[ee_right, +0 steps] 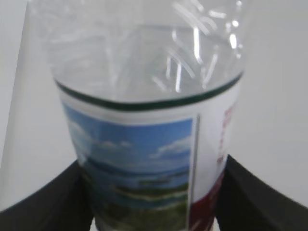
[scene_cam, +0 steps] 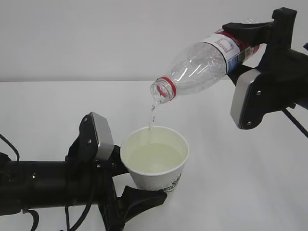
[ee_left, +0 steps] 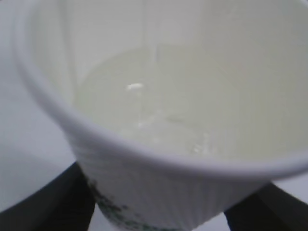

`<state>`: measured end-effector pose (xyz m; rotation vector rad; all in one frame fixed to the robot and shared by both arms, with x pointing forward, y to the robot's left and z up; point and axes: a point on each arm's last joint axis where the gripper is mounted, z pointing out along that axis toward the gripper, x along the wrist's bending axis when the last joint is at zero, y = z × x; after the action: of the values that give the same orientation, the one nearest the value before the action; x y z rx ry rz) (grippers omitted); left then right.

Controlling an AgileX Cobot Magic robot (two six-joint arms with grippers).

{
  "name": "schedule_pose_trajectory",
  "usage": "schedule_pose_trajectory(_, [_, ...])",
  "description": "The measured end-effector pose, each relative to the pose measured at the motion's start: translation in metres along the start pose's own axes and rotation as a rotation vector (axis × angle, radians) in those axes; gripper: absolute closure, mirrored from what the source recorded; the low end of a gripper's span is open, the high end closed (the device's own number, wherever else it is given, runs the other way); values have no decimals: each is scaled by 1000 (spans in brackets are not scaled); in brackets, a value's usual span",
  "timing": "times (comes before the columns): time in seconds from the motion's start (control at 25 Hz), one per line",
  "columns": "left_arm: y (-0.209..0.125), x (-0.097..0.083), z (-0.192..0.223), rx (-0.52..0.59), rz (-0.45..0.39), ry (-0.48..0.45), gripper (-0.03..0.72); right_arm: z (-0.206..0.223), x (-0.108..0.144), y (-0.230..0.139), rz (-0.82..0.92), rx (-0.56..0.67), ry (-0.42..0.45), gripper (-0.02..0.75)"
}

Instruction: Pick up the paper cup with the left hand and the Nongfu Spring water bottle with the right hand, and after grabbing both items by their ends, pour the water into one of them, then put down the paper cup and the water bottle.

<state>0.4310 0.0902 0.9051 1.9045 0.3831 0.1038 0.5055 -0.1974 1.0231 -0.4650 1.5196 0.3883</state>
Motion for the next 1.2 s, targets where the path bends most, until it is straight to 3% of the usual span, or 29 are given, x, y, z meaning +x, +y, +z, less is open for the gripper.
schedule_pose_trajectory(0.96, [0, 0, 0, 1, -1, 1, 136, 0, -1, 0, 0, -2, -8, 235])
schedule_pose_trajectory(1.2, [0, 0, 0, 0, 1, 6, 136, -2, 1, 1, 68, -6, -16, 235])
